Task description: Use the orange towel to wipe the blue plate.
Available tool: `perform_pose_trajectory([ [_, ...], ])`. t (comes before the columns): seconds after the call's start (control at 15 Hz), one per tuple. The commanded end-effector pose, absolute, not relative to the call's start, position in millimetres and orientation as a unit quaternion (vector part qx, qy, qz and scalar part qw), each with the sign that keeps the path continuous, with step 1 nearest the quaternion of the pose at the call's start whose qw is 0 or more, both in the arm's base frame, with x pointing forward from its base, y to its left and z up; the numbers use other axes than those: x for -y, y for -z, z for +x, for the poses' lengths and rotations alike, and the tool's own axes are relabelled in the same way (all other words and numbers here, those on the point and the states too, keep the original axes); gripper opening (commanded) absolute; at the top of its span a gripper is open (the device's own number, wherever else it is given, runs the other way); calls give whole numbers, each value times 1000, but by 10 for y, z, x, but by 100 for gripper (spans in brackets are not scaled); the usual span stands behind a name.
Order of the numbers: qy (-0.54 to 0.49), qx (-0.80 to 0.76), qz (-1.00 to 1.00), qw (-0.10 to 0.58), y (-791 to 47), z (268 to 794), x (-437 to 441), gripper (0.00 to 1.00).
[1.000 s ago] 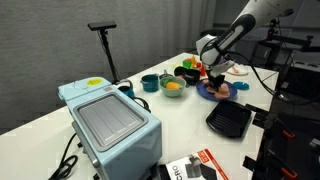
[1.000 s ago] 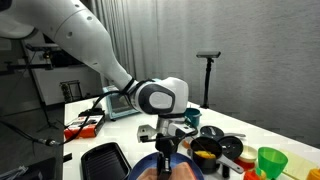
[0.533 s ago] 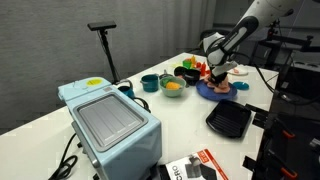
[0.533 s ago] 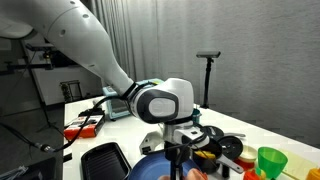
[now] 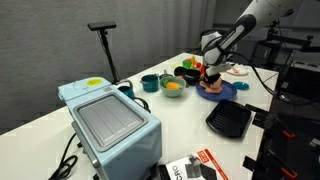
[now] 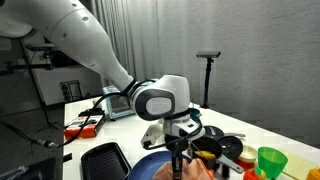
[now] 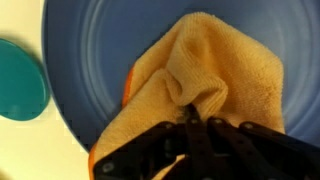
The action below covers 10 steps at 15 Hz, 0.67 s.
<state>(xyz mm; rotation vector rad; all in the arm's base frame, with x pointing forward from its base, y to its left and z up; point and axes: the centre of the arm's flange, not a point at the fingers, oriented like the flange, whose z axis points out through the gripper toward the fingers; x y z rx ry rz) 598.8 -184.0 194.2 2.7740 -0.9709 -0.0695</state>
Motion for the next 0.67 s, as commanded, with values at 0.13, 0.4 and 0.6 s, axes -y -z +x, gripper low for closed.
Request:
perform_pose_trajectory([
  [0.13,41,282,957,63,-1658,5993,1473,1],
  [0.4,54,222,972,62,-1623,5987,1268,1],
  [0.6,59,184,979,63,-1632,5991,1161,1],
])
